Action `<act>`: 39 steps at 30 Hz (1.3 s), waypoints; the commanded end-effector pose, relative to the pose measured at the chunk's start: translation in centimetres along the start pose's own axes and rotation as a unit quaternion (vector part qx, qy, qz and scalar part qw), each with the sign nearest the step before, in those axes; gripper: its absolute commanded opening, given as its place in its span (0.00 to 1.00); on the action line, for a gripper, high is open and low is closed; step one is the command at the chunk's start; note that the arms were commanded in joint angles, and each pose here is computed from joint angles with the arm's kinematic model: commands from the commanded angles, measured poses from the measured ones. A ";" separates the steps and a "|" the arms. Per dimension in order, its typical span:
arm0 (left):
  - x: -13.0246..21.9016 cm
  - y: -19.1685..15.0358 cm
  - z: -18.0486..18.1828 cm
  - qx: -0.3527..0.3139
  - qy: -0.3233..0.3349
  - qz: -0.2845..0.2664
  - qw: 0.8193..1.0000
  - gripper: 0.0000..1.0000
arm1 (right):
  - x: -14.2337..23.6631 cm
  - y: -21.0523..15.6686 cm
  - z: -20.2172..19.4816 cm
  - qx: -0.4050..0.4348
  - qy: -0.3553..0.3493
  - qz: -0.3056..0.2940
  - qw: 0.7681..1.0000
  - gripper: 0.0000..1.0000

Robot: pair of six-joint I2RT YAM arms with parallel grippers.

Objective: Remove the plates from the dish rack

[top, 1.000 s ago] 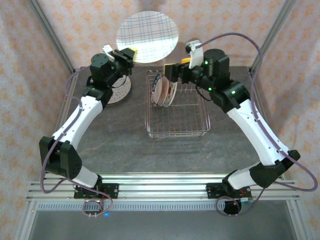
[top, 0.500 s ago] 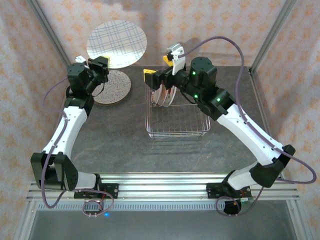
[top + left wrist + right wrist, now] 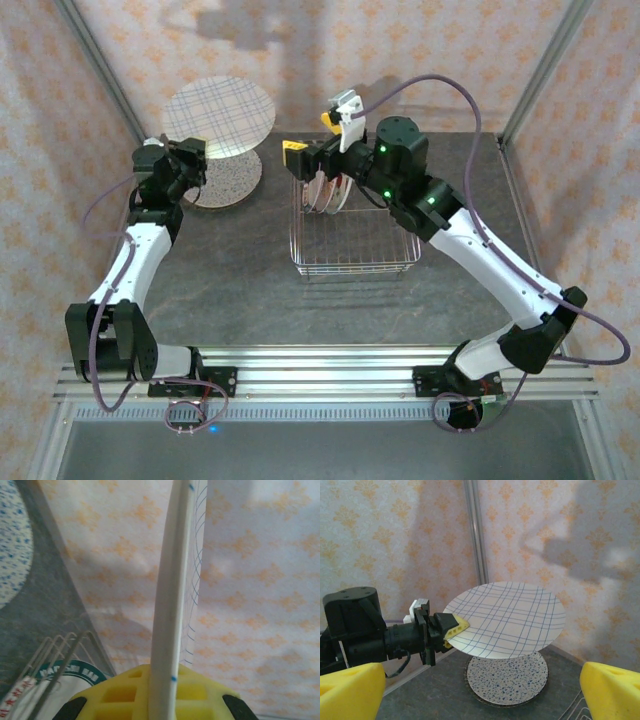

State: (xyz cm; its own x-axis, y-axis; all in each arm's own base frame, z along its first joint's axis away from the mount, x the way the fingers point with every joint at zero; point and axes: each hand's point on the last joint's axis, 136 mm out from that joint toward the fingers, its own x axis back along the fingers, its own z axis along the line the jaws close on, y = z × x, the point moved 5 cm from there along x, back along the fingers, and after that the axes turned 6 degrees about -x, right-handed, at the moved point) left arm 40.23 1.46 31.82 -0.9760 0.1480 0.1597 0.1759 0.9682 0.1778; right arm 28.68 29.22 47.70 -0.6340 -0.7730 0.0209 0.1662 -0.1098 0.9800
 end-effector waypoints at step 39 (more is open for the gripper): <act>-6.3 5.2 14.0 -0.044 -0.004 -0.056 0.997 0.00 | -1.9 -3.1 -0.7 -0.051 -0.001 -0.001 0.999 0.99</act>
State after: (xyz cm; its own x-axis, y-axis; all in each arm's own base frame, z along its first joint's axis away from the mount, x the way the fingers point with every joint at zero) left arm 44.44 8.12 15.11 -0.9628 0.0234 0.2693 0.0849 0.9720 0.2191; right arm 29.65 30.13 44.29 -0.6330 -0.7726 0.0500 0.2495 -0.1423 0.9579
